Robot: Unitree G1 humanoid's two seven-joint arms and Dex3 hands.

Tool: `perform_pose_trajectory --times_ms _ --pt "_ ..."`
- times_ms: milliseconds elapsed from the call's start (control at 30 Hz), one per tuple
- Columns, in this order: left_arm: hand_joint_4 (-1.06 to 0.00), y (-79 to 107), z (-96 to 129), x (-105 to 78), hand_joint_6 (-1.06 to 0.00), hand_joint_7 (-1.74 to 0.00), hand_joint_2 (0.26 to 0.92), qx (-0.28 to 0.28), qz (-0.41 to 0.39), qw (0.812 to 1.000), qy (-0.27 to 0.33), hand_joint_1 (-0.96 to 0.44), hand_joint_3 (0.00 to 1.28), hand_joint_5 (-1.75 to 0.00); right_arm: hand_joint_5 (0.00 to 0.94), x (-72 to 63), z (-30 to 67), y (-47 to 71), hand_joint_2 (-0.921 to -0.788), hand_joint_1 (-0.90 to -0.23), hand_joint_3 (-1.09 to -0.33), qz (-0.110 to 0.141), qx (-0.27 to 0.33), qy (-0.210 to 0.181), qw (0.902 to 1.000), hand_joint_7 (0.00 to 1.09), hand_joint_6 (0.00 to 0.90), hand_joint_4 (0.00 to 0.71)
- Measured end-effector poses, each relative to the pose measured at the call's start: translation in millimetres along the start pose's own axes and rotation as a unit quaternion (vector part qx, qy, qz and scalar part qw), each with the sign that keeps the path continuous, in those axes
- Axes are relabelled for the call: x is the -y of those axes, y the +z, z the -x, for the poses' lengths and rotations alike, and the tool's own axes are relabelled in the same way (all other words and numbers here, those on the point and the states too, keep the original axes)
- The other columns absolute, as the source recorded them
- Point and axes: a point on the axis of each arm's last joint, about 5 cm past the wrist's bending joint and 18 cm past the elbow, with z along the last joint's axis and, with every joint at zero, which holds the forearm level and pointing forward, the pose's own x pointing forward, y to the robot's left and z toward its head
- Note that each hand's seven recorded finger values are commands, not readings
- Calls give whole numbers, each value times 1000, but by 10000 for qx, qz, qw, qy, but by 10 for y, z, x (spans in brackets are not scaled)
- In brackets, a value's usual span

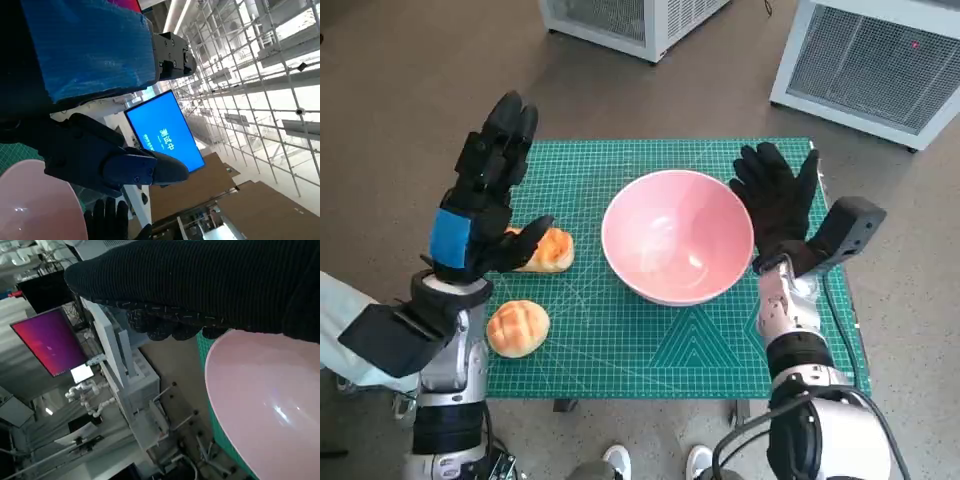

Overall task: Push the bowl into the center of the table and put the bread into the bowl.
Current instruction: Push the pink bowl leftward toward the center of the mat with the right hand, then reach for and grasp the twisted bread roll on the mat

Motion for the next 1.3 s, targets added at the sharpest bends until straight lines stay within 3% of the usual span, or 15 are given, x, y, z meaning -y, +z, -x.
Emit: perform_pose_trajectory --times_ms 400,567,767,933,1067,1300 --pt "-110 -3 -2 13 -154 -162 921 -11 -6 10000 -31 -717 338 0 3 -56 -43 55 -921 -570 -871 413 -72 173 9990 156 238 236" --pt "-110 -6 -4 19 -156 -158 921 -14 5 10000 -56 -716 338 0 2 -21 -73 156 -921 -589 -866 699 71 276 9971 157 250 236" --pt "-110 -13 -22 41 -158 -154 921 -9 41 9999 -92 -715 338 0 0 2 -111 346 -921 -607 -821 1193 648 707 9882 144 235 210" --pt "-111 -22 -88 80 -160 -151 921 8 97 9998 -165 -706 339 0 1 -49 -126 509 -921 -658 -776 1667 1390 1306 9674 141 228 206" --pt "-111 -20 -164 124 -163 -151 921 53 156 9996 -248 -702 340 -1 2 -114 -122 627 -921 -705 -735 1944 2004 1805 9431 152 240 207" --pt "-108 12 -303 194 -158 -153 921 169 255 9988 -390 -703 342 0 8 -186 -68 790 -921 -722 -734 2279 2852 2471 8976 166 245 222"
